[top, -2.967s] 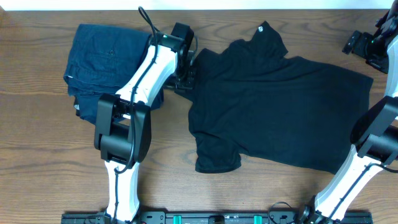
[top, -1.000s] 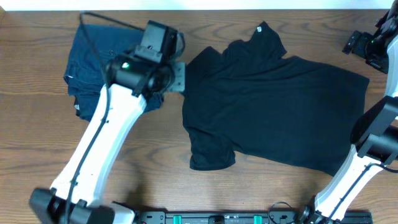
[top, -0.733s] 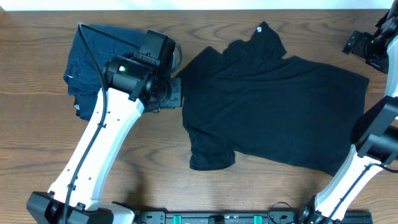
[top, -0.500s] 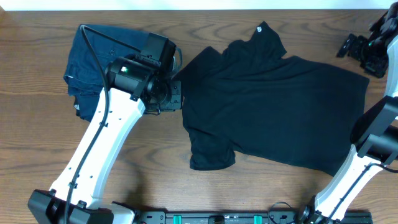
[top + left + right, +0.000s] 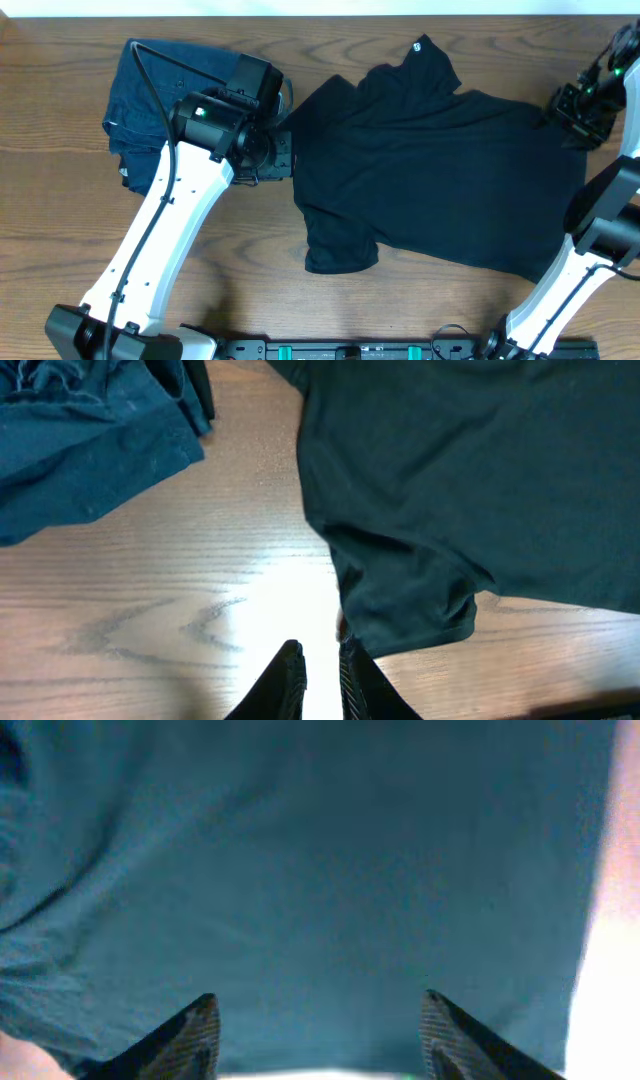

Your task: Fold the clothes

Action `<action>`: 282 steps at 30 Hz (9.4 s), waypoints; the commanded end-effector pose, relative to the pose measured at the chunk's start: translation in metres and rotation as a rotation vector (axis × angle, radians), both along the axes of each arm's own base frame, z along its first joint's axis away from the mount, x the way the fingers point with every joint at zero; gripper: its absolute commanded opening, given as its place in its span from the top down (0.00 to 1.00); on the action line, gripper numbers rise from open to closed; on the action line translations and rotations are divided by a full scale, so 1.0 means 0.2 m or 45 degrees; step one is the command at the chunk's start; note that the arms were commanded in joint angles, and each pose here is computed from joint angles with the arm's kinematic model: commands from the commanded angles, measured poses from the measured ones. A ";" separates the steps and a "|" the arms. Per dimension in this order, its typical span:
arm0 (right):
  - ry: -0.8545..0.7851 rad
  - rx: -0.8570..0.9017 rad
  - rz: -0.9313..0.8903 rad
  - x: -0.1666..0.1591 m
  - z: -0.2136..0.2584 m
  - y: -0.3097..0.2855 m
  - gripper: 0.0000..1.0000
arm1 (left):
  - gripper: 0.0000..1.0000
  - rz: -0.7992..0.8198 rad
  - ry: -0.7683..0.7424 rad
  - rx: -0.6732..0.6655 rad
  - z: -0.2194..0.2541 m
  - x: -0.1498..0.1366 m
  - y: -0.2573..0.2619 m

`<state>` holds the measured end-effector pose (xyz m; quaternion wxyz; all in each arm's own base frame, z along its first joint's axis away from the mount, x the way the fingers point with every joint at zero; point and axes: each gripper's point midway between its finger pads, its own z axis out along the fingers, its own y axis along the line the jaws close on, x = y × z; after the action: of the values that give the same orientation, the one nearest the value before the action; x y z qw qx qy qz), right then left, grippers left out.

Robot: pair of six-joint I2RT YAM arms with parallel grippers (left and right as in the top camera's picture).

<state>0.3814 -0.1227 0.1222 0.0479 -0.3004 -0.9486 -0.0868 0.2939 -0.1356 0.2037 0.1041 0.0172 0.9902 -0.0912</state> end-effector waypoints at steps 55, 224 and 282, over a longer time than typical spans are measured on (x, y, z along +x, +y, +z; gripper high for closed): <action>0.120 -0.308 -0.817 -1.21 -0.57 -0.09 0.47 | 0.77 0.047 0.150 0.098 -0.36 -0.09 0.07; -0.026 -0.278 -0.929 -1.19 -0.64 -0.22 0.48 | 0.58 -0.238 0.314 -0.119 -0.99 -0.56 -0.25; -0.178 -0.130 -0.877 -1.01 -0.43 -0.13 0.99 | 0.94 -0.197 0.024 -0.114 -0.32 -0.30 -0.31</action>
<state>0.1606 -0.1475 0.0220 -0.0335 -0.6030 -0.7958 -0.0440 0.2239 -0.1932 0.1227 0.0590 0.0851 0.9853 -0.1355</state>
